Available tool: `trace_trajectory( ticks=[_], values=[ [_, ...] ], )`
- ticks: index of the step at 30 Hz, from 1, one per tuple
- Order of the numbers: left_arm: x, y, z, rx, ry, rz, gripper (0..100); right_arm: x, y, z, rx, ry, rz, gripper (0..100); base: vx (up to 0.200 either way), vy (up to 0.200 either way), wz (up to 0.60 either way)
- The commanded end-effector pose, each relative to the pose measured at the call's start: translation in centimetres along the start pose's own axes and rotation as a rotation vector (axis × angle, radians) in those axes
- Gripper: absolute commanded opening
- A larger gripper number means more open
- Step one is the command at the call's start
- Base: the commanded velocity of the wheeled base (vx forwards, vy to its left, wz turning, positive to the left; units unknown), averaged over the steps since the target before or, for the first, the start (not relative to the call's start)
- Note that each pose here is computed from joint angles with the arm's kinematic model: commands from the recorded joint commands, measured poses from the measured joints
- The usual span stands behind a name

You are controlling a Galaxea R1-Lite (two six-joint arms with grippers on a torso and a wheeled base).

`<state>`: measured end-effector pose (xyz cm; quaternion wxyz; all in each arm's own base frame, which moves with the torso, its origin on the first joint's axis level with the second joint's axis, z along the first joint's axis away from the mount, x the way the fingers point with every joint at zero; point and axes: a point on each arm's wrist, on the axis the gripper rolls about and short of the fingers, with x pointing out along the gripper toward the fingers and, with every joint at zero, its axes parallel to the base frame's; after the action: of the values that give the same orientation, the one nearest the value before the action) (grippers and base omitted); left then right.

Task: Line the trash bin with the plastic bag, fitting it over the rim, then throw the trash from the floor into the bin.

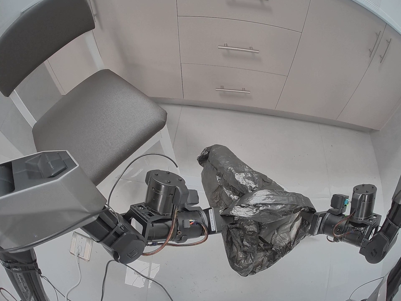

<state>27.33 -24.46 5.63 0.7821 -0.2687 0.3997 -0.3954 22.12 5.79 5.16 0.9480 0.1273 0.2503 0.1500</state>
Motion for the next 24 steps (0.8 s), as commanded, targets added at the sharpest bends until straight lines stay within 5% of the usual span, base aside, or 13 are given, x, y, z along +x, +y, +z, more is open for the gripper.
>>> trace_trajectory(
  ticks=[1, 6, 19, 24],
  values=[
    [2.0, 1.6, -0.7, 0.006, 0.004, 0.001, 0, 0.9, -2.9, -3.4, 0.009, 0.100, -0.096, 0, 0.000, 0.000, 0.00],
    [2.9, 3.3, -2.0, 0.081, 0.041, 0.029, 0, 1.3, -5.1, -5.3, 0.042, 0.172, -0.171, 0, 0.000, 0.000, 0.00],
    [4.0, 4.0, -3.5, 0.083, 0.092, 0.044, 0, 2.7, -6.2, -4.4, 0.047, 0.109, -0.192, 0, 0.000, 0.000, 0.00],
    [4.0, 4.0, -3.9, 0.089, 0.104, 0.046, 0, 3.3, -6.3, -6.0, 0.044, 0.184, -0.202, 0, 0.000, 0.000, 0.00]
  ],
)
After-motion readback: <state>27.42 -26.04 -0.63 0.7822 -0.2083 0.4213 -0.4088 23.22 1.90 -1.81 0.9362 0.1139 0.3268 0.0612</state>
